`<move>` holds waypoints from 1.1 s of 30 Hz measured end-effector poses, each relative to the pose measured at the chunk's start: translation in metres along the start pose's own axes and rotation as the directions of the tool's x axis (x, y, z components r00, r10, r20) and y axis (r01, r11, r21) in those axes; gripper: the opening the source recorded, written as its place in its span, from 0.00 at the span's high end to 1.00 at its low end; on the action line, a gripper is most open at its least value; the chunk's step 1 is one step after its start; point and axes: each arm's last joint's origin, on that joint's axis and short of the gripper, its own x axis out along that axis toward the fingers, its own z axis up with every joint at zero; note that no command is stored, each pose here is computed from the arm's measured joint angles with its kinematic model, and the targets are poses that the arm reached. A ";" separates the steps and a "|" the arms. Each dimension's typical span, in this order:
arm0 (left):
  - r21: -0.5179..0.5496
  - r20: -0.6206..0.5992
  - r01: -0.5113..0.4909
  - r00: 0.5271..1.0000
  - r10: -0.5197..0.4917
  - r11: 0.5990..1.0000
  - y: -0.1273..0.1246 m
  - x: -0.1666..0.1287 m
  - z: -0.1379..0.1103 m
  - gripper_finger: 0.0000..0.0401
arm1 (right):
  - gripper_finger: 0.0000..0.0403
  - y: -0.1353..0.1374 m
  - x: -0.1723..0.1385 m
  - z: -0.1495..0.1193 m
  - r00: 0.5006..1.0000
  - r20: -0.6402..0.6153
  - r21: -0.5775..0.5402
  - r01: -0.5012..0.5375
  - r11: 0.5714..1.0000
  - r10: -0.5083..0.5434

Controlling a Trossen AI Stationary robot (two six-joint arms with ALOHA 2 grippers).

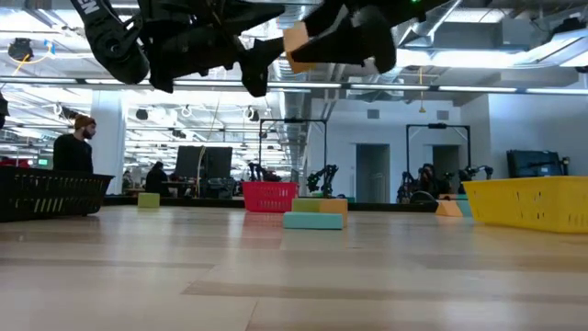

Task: Sort & place blocks by color
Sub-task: Put the yellow block into the yellow bin

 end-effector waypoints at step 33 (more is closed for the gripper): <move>0.137 -0.351 -0.163 0.914 0.201 0.977 0.026 0.021 0.012 0.52 | 0.23 0.003 -0.136 -0.107 0.415 -0.621 0.679 -0.140 0.721 0.665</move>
